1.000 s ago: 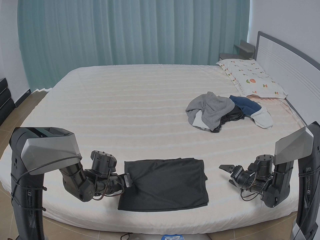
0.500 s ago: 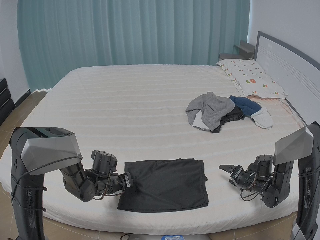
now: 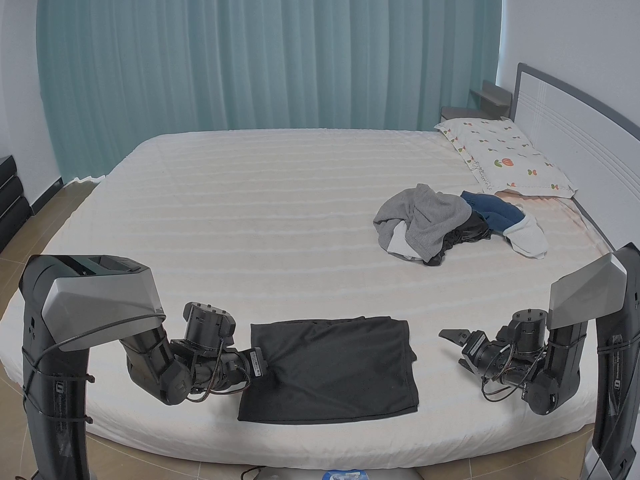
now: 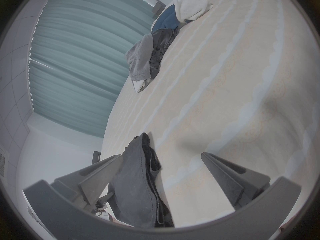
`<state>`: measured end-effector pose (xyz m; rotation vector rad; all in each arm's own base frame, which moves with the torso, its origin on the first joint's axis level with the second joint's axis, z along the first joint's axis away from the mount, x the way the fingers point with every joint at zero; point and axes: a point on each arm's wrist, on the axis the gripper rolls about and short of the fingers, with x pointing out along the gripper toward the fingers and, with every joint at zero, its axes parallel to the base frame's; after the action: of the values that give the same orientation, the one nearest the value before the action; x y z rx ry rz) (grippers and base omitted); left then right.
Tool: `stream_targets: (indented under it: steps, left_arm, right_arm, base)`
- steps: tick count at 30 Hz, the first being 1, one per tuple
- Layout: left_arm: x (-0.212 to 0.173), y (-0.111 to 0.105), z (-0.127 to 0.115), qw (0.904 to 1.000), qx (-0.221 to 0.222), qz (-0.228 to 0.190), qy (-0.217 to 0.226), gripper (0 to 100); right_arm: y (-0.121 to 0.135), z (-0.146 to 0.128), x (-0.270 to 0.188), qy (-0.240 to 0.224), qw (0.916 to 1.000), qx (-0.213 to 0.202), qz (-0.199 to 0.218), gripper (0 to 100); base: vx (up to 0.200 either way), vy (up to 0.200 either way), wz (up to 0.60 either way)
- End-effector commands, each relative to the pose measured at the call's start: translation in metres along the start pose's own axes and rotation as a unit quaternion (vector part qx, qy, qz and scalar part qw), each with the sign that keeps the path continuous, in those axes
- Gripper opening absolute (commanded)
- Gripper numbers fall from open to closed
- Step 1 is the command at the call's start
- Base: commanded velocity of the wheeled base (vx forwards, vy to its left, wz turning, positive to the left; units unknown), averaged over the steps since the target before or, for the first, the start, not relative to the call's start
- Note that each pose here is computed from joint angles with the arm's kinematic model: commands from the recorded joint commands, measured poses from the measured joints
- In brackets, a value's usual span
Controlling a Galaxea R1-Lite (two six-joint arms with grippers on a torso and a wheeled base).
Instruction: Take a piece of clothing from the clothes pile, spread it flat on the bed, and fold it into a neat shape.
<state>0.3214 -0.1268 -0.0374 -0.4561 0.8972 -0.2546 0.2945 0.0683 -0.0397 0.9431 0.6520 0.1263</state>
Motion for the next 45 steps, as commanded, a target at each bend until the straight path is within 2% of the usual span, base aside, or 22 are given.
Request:
stream_targets:
  steps: [1, 34, 35, 41, 45]
  left_arm:
    - [0.0, 0.0, 0.001, 1.0, 0.0, 0.0, -0.001, 0]
    - [0.001, 0.001, 0.001, 1.0, -0.001, 0.003, -0.004, 0]
    - [0.001, -0.001, -0.002, 1.0, 0.002, 0.008, -0.002, 0]
    - [0.001, -0.005, -0.007, 0.9999, 0.007, 0.015, -0.001, 0]
    - [0.001, -0.007, -0.011, 0.9998, 0.01, 0.015, 0.004, 0]
  right_arm:
    - [0.001, 0.0, 0.0, -0.001, 1.0, -0.001, 0.003, 100]
    - [0.003, -0.005, -0.001, 0.003, 1.0, -0.003, 0.003, 100]
    - [0.01, -0.01, -0.002, 0.009, 0.9999, -0.007, 0.011, 100]
    - [0.009, -0.011, -0.001, 0.01, 0.9999, -0.007, 0.009, 100]
    - [0.009, -0.012, -0.001, 0.011, 0.9999, -0.008, 0.007, 100]
  base:
    - [0.0, 0.2, 0.0]
    - [0.0, 0.2, 0.0]
    - [0.0, 0.2, 0.0]
    - [0.0, 0.2, 0.0]
    - [0.0, 0.0, 0.0]
